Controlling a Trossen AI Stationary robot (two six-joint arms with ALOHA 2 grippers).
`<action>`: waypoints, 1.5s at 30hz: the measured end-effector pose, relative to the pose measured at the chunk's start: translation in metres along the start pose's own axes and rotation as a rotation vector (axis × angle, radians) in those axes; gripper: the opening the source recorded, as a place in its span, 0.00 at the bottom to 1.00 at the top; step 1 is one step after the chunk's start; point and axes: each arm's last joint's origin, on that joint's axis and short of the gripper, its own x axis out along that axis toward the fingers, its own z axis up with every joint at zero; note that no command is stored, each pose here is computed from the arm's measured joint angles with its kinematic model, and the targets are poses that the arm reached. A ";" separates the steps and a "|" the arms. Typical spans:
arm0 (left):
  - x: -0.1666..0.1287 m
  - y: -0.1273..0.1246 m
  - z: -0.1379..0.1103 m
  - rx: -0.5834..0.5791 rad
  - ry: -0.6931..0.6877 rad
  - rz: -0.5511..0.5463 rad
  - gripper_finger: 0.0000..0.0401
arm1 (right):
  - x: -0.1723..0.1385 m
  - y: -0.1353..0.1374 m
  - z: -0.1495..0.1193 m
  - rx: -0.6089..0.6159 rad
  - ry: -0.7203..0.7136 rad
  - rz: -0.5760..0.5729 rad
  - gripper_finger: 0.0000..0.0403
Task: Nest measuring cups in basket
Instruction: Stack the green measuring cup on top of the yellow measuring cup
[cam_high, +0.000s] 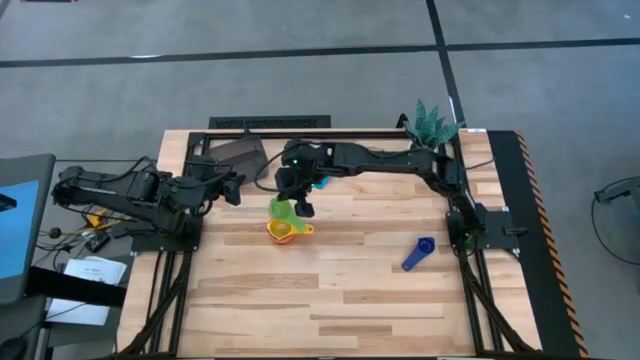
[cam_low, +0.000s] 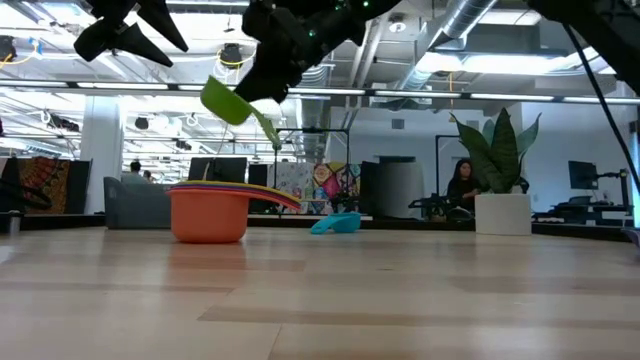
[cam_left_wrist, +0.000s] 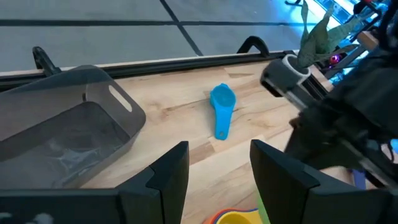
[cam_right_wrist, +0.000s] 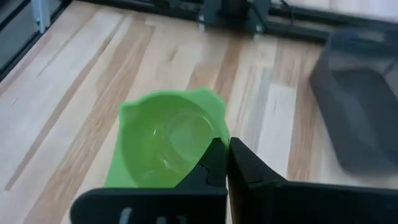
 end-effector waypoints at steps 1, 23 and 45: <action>0.000 0.000 0.000 0.001 -0.003 0.003 0.40 | 0.004 0.002 0.000 -0.019 0.002 0.006 0.01; 0.004 -0.001 -0.004 0.008 0.006 0.033 0.40 | 0.054 0.019 -0.029 -0.091 0.138 0.065 0.01; 0.010 -0.006 -0.009 0.015 0.022 0.040 0.40 | 0.053 0.016 -0.029 -0.084 0.143 0.046 0.10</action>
